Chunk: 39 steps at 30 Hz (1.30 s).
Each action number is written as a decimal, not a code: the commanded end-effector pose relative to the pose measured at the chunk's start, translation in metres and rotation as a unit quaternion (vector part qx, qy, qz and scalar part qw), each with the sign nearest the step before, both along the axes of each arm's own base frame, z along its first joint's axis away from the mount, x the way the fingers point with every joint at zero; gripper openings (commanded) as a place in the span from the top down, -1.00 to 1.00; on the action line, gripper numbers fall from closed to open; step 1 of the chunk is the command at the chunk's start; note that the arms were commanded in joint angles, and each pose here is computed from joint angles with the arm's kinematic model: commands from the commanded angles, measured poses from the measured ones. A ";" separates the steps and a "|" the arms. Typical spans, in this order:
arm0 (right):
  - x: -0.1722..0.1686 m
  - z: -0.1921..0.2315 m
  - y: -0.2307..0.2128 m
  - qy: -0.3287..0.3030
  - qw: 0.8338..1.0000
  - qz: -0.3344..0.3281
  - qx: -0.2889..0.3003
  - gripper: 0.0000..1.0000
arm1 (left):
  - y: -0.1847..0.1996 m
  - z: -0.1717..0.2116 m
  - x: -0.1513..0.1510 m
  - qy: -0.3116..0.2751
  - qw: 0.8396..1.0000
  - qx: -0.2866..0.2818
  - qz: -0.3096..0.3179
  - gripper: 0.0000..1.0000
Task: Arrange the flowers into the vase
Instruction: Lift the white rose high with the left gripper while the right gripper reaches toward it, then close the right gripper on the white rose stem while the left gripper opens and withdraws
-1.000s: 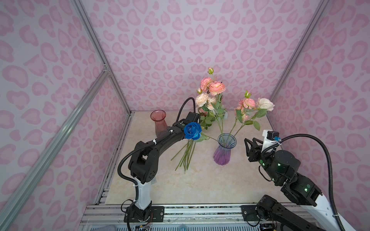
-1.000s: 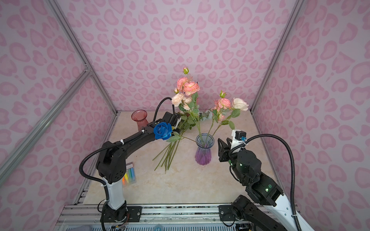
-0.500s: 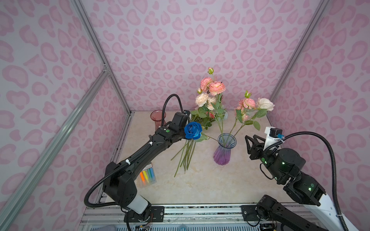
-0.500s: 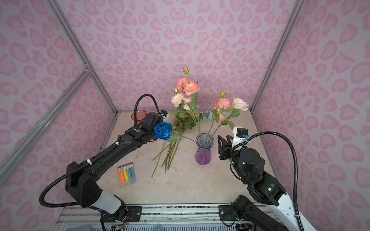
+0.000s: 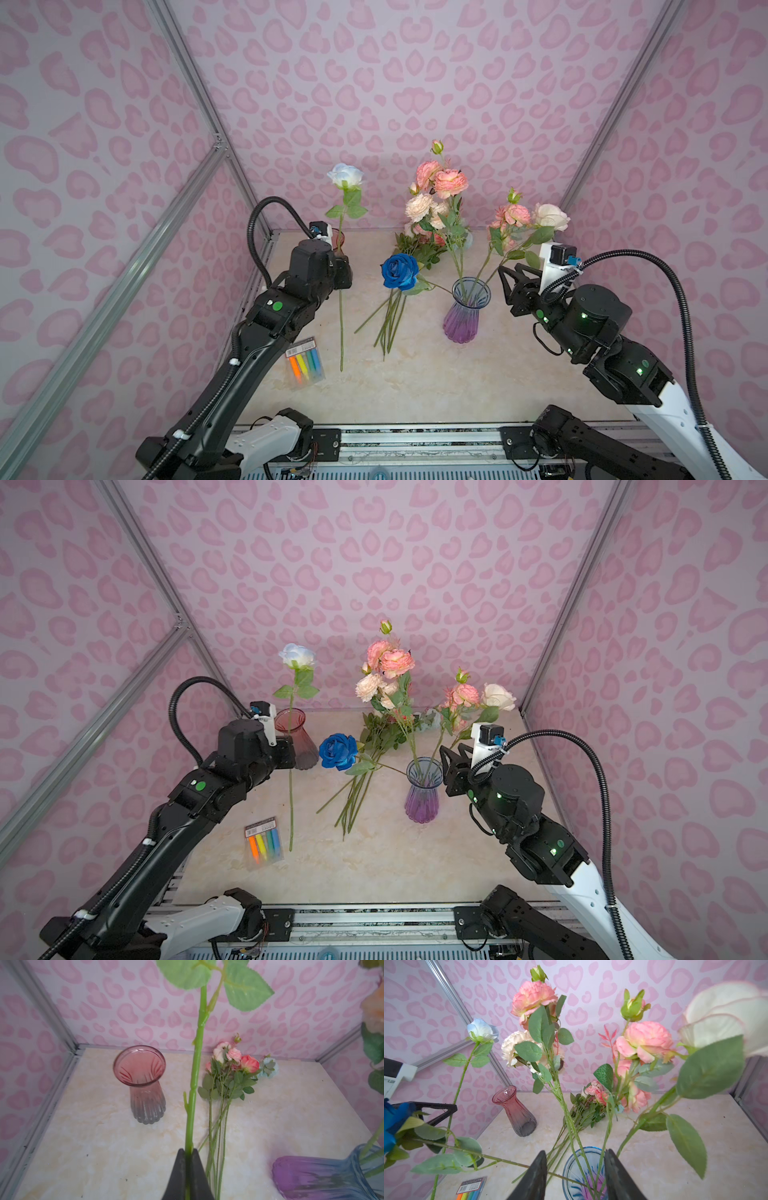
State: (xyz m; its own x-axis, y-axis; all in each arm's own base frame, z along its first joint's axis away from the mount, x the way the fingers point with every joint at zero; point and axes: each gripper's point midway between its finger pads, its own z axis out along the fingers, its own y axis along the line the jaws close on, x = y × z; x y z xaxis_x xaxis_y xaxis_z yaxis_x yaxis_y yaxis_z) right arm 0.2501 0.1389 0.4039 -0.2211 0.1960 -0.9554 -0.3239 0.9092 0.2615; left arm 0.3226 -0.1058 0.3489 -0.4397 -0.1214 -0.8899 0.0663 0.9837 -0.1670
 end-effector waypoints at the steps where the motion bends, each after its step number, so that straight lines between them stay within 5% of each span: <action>1: -0.002 0.027 0.027 -0.024 0.998 0.059 0.013 0.06 | 0.010 0.037 -0.020 -0.078 0.997 -0.003 -0.012 0.93; 10: -0.039 0.107 0.147 -0.099 0.970 0.220 0.010 -0.11 | -0.007 0.102 -0.090 -0.251 0.955 -0.034 -0.154 0.93; 16: -0.064 0.137 0.229 -0.114 0.943 0.311 0.039 -0.14 | -0.019 0.131 -0.103 -0.278 0.938 -0.064 -0.196 0.93; 25: -0.053 0.139 0.294 -0.103 0.938 0.329 0.041 -0.13 | -0.039 0.149 -0.112 -0.288 0.917 -0.120 -0.249 0.93; 30: -0.037 0.133 0.310 -0.092 0.943 0.316 0.049 -0.04 | -0.048 0.145 -0.114 -0.283 0.910 -0.133 -0.272 0.93; 39: -0.017 0.131 0.320 -0.067 0.943 0.316 0.080 0.56 | -0.049 0.142 -0.119 -0.286 0.907 -0.125 -0.284 0.93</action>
